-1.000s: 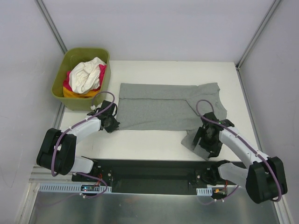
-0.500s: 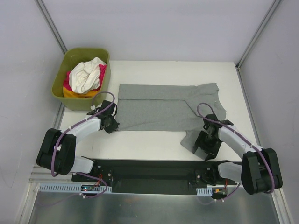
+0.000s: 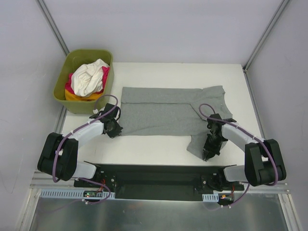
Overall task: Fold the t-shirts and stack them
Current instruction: Grap the side of the flattened tshirt closest away from the robot with both arms, then fold the other side of the tshirt into a rectangle
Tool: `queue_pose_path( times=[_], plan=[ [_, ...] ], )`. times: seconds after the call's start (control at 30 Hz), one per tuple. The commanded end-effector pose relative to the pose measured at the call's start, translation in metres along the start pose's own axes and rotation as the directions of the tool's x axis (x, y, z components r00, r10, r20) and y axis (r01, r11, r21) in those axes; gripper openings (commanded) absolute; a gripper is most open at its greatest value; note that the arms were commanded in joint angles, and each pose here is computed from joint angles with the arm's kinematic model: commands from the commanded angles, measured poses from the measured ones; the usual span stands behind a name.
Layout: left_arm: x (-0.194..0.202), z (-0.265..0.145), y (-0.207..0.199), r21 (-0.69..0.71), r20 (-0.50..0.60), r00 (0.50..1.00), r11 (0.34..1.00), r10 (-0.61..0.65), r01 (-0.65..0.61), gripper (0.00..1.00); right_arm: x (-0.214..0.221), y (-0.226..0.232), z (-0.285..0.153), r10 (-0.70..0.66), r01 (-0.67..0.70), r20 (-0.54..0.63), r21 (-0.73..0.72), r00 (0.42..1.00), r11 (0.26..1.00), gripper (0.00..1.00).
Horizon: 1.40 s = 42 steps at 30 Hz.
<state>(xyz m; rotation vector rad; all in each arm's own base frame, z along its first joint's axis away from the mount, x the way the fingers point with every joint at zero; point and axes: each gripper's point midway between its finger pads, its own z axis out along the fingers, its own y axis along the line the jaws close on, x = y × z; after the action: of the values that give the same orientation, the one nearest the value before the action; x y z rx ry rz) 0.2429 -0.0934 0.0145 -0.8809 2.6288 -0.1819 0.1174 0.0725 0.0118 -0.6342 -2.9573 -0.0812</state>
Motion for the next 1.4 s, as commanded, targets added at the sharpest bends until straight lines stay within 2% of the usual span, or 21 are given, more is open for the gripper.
queue_pose_path(
  times=[0.0,0.3,0.67,0.83,1.0,1.37],
  plan=[
    [-0.002,-0.009,0.008,-0.027,0.003,1.0,1.0,-0.01,0.01,0.0,-0.021,0.009,-0.012,-0.019,0.021,0.089,-0.026,0.996,0.999,0.01],
    [0.008,-0.015,0.018,-0.024,-0.007,1.0,0.999,-0.026,0.026,0.0,-0.006,-0.011,-0.061,-0.023,0.028,0.184,-0.021,0.983,0.999,0.0],
    [0.032,-0.026,0.029,0.025,-0.062,0.996,0.998,-0.059,0.061,0.0,0.017,-0.032,-0.078,-0.003,0.015,0.254,-0.043,0.967,0.999,0.01],
    [0.038,-0.039,0.028,0.106,-0.055,0.995,0.991,-0.081,0.087,0.0,0.021,-0.033,-0.079,-0.026,0.041,0.254,-0.051,0.967,0.998,0.01],
    [0.024,-0.049,0.018,0.144,-0.003,0.997,0.986,-0.08,0.079,0.0,0.001,-0.022,-0.092,-0.067,0.087,0.301,-0.054,0.951,0.995,0.01],
    [-0.026,-0.056,-0.026,0.113,0.066,0.997,0.993,-0.035,0.027,0.0,-0.099,0.031,-0.157,-0.069,0.148,0.483,-0.129,0.873,0.98,0.01]
  ],
)
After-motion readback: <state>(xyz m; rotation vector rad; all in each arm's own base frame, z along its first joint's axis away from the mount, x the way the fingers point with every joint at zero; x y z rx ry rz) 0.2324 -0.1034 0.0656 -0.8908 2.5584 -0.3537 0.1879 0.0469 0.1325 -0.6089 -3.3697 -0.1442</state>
